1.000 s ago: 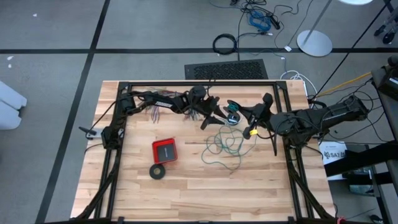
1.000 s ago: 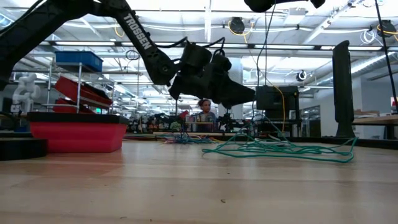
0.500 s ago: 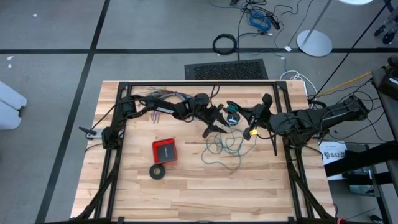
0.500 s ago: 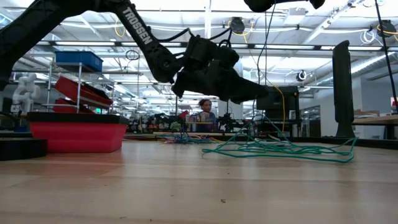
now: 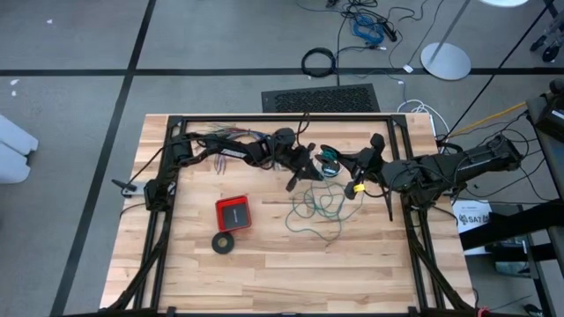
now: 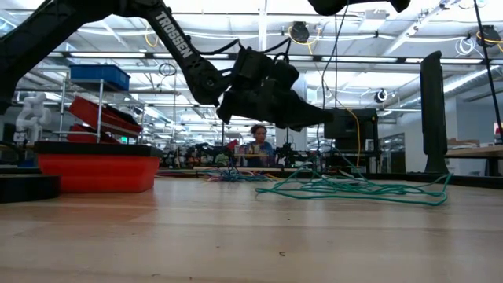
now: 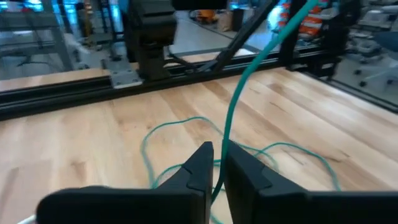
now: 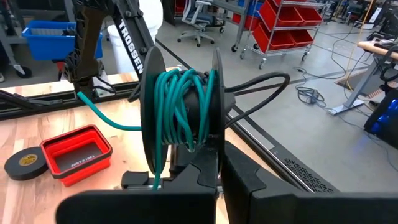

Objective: Coil cords
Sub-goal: Coil the green wire onto the spool

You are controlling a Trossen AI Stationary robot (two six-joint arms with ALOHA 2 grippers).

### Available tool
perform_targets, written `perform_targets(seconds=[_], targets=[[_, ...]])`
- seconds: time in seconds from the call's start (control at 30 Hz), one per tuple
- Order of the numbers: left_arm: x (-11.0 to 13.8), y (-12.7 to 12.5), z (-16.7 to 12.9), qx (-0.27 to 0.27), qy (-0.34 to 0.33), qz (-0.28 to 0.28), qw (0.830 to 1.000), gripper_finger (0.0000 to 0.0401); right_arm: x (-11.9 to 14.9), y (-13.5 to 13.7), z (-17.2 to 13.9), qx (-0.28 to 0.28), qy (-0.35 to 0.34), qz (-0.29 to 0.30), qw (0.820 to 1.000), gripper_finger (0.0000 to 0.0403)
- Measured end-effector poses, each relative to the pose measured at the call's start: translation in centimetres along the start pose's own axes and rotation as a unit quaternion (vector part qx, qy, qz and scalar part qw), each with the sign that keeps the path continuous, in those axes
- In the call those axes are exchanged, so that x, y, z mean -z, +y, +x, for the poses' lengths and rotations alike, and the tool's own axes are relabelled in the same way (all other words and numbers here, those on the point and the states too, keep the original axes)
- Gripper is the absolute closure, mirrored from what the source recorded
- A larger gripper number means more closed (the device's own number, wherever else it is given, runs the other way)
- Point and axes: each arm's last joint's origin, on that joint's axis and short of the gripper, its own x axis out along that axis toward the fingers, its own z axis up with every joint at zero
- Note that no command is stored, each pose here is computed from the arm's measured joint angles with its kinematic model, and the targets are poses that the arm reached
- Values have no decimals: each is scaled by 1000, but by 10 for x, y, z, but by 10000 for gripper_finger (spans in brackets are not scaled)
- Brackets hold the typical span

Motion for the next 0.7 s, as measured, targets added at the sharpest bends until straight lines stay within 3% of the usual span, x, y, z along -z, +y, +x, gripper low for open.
perform_targets(seconds=[0.4, 0.53, 0.7], targets=[[0, 1, 0, -16, 3, -4, 1000, 290, 2, 0, 0, 0, 6, -3, 1000, 403], [1, 2, 0, -22, 5, -4, 1000, 311, 2, 0, 0, 1, 6, -3, 1000, 403], [1, 4, -2, -25, 5, -1, 1000, 379, 3, 1, -1, -3, 10, -1, 1000, 403]])
